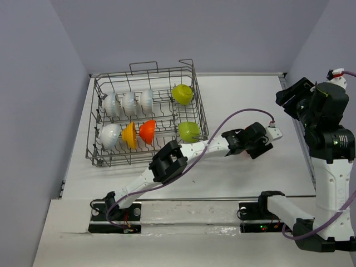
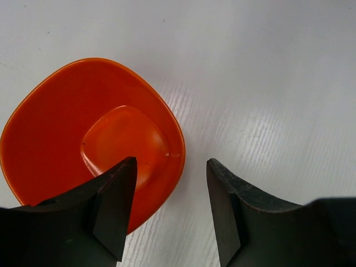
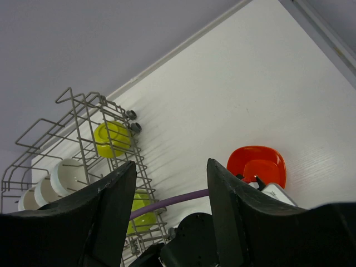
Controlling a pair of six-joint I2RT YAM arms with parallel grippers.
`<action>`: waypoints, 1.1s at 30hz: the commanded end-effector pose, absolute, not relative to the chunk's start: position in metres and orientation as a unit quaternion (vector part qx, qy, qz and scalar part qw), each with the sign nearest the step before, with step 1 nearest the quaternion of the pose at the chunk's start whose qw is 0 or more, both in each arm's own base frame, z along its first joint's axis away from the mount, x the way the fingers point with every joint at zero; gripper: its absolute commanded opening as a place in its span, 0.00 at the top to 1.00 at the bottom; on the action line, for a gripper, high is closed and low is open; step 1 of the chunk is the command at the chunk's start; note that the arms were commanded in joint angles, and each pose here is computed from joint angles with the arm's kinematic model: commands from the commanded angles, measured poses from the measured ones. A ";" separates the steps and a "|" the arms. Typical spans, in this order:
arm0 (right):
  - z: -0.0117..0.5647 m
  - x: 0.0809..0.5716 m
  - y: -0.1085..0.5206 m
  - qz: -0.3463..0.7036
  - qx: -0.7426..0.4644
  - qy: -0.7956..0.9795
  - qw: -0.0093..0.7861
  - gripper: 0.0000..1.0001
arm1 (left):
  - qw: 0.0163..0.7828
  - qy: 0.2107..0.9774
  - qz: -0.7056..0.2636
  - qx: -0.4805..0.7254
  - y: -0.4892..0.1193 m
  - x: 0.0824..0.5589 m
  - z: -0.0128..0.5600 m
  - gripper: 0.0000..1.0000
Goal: Load the bowls into the dish rack
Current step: Pick up the bowl from the center of the board.
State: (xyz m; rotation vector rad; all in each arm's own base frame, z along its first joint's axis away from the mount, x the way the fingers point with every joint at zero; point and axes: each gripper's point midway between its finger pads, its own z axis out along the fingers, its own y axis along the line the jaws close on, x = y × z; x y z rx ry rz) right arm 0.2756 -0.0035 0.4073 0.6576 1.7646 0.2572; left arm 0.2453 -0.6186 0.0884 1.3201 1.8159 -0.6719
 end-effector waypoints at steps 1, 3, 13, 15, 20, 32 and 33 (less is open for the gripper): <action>0.421 0.278 -0.001 0.117 0.266 0.743 0.602 0.41 | 0.411 0.703 -0.276 0.510 -0.628 0.251 0.113 0.38; 0.420 0.279 -0.001 0.118 0.266 0.744 0.602 0.41 | 0.412 0.705 -0.274 0.509 -0.628 0.252 0.113 0.38; 0.421 0.276 -0.001 0.118 0.266 0.744 0.602 0.40 | 0.403 0.704 -0.276 0.515 -0.627 0.249 0.109 0.54; 0.421 0.276 -0.001 0.119 0.266 0.743 0.603 0.40 | 0.401 0.706 -0.273 0.516 -0.626 0.249 0.107 0.54; 0.418 0.277 0.001 0.121 0.264 0.746 0.599 0.40 | 0.401 0.708 -0.264 0.518 -0.624 0.250 0.105 0.54; 0.419 0.275 -0.001 0.118 0.264 0.744 0.602 0.40 | 0.423 0.697 -0.267 0.513 -0.624 0.249 0.135 1.00; 0.423 0.274 -0.004 0.112 0.268 0.740 0.607 0.40 | 0.425 0.691 -0.277 0.515 -0.626 0.245 0.144 1.00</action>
